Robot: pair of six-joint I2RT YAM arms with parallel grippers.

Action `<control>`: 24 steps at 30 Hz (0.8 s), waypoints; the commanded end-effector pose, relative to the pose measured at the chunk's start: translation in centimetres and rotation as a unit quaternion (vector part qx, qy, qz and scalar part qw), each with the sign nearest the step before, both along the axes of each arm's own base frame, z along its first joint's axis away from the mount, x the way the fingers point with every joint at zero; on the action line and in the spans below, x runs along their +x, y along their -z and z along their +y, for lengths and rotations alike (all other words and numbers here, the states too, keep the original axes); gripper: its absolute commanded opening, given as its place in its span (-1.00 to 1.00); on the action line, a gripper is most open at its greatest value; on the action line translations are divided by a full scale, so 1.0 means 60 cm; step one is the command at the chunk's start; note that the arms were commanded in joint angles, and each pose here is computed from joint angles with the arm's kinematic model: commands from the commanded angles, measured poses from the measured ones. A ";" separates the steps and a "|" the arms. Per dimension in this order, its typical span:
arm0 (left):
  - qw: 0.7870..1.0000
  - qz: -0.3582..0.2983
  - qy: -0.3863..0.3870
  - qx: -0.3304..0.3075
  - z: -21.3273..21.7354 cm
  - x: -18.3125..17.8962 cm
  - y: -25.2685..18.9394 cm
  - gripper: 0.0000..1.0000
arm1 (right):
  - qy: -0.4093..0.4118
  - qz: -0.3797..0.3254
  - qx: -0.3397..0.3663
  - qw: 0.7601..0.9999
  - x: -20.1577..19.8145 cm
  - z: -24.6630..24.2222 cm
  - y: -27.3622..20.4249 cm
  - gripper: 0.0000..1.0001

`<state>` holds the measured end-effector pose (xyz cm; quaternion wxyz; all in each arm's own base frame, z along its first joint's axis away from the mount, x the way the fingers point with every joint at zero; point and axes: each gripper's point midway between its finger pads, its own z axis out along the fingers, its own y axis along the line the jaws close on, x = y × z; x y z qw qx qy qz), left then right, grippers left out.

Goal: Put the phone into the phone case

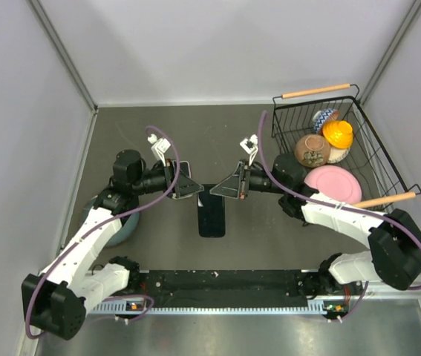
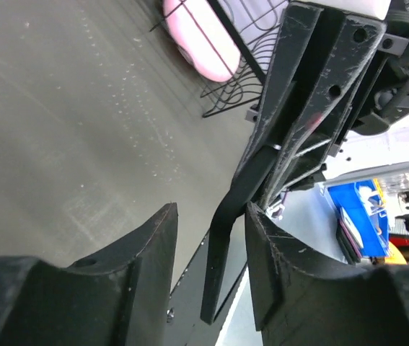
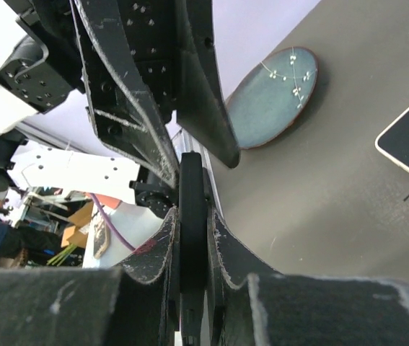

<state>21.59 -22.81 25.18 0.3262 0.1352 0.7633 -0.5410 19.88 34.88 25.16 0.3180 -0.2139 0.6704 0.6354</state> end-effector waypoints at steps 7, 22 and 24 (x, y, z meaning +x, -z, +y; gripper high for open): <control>0.998 -0.052 -0.028 0.006 0.019 0.002 -0.001 0.07 | -0.037 -0.050 0.076 0.995 -0.015 0.007 -0.099 -1.00; 0.997 0.014 0.048 -0.064 -0.007 -0.032 0.030 -0.55 | -0.025 -0.049 0.096 0.994 -0.001 0.011 -0.118 -0.93; 0.997 0.015 0.043 -0.065 -0.008 -0.027 0.027 -0.96 | -0.024 -0.045 0.092 0.994 0.001 0.010 -0.111 -0.77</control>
